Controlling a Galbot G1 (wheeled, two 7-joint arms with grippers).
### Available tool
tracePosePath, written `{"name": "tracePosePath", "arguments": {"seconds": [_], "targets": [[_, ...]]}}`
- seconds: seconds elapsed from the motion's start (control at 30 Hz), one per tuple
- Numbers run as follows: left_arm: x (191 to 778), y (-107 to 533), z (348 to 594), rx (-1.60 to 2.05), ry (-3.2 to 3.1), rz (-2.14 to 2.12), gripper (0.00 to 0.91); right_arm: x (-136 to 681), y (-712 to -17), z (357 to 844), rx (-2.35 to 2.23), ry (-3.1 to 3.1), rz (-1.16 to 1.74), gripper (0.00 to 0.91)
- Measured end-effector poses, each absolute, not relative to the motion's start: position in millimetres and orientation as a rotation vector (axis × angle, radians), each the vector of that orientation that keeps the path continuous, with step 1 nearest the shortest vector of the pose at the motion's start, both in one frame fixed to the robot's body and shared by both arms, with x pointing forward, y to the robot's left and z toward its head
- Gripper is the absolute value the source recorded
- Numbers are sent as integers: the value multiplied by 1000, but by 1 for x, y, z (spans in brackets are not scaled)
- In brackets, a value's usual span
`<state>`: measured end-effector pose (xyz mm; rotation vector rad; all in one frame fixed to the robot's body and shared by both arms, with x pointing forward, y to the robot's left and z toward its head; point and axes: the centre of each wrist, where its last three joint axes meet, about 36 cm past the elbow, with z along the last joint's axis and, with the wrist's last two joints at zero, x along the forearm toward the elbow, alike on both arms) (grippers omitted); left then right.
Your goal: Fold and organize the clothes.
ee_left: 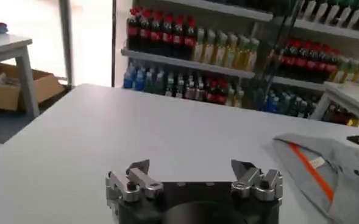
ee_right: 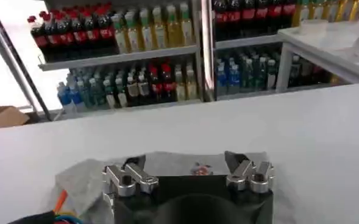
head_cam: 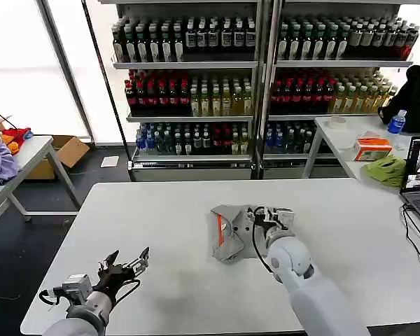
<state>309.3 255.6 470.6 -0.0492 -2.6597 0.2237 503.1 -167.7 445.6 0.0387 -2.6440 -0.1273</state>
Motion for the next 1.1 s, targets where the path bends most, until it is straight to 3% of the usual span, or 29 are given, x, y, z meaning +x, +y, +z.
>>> {"name": "tracePosePath", "arguments": {"seconds": [0.73,1.1], "targets": [[302,254,461,-40,-2629,227,907,521,-133,426,89,-2598,-110,907],[304,253,457,-41,-2619,227,907,515,-122,458,132,-2690,-119,907]]}}
